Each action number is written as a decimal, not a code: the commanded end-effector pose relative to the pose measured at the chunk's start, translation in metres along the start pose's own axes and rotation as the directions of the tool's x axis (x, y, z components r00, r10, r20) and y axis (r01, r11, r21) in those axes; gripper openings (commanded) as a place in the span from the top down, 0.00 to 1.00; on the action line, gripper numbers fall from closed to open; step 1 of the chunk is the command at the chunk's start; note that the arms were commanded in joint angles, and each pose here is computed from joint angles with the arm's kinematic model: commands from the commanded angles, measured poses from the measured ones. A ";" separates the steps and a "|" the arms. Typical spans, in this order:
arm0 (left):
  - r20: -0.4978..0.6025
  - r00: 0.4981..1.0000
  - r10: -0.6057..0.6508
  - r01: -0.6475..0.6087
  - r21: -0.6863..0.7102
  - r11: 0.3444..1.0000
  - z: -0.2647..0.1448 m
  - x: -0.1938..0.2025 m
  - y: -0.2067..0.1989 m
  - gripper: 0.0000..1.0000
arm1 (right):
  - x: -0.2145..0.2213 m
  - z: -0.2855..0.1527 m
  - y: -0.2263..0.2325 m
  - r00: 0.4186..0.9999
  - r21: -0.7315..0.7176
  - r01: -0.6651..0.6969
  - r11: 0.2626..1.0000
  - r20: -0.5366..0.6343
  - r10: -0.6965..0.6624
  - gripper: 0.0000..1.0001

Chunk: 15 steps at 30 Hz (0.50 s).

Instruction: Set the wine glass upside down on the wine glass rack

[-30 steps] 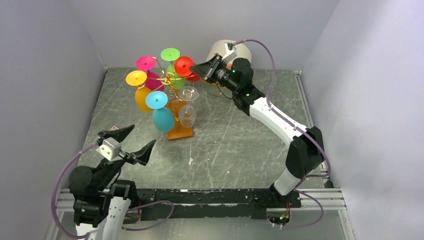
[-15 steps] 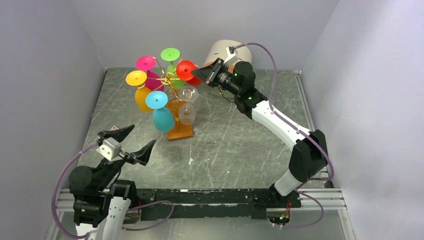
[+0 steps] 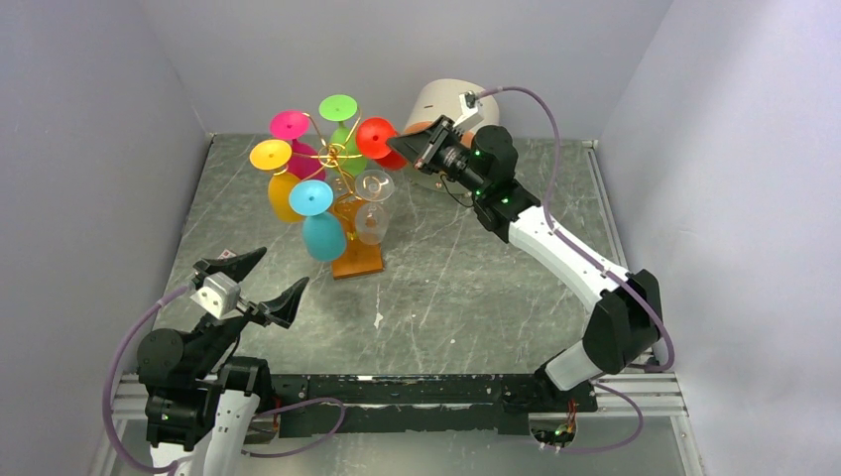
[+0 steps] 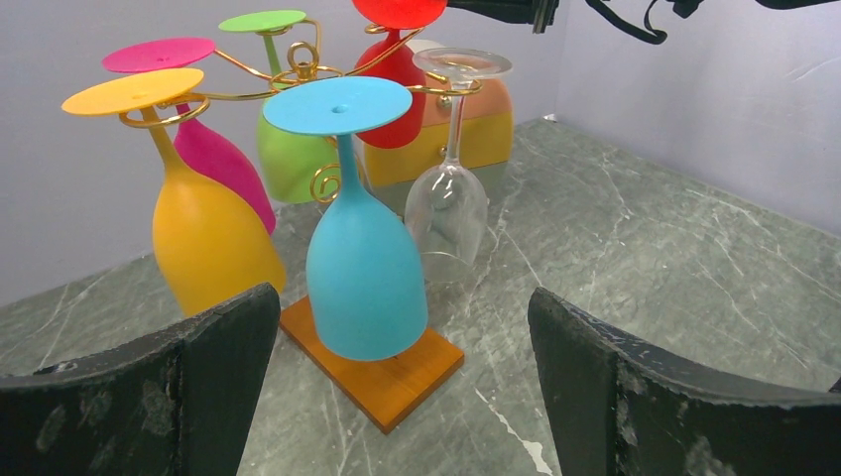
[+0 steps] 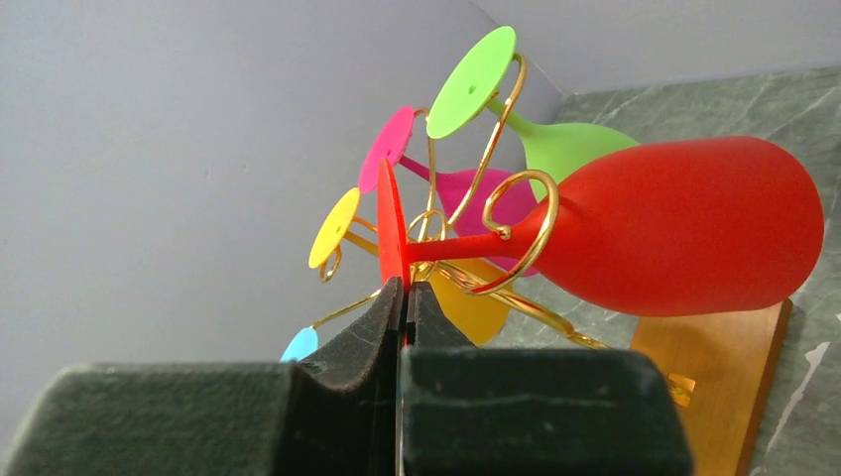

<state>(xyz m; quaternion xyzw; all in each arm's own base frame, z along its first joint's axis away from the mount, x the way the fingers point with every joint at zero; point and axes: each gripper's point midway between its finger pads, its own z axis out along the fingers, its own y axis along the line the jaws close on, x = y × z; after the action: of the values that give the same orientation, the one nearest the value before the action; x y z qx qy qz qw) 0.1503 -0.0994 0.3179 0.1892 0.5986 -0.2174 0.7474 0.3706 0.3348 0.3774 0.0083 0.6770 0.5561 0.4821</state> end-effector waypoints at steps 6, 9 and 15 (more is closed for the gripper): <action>-0.011 1.000 0.001 -0.001 -0.015 1.000 0.000 0.003 0.003 0.01 | -0.017 -0.011 0.004 0.997 0.020 0.015 1.000 0.078 -0.017 1.00; -0.010 1.000 0.002 -0.002 -0.015 1.000 0.000 0.003 0.003 0.01 | -0.020 -0.012 0.001 0.995 0.032 0.006 0.999 0.101 -0.010 1.00; -0.008 1.000 0.003 -0.003 -0.017 1.000 -0.001 0.002 0.003 0.01 | -0.025 -0.010 0.001 0.992 0.035 -0.020 0.999 0.127 0.015 1.00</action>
<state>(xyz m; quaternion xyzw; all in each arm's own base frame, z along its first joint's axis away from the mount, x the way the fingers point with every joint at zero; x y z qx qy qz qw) 0.1509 -0.0985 0.3179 0.1868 0.5993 -0.2157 0.7479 0.3760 0.3219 0.3699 0.0439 0.6820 0.5355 0.4962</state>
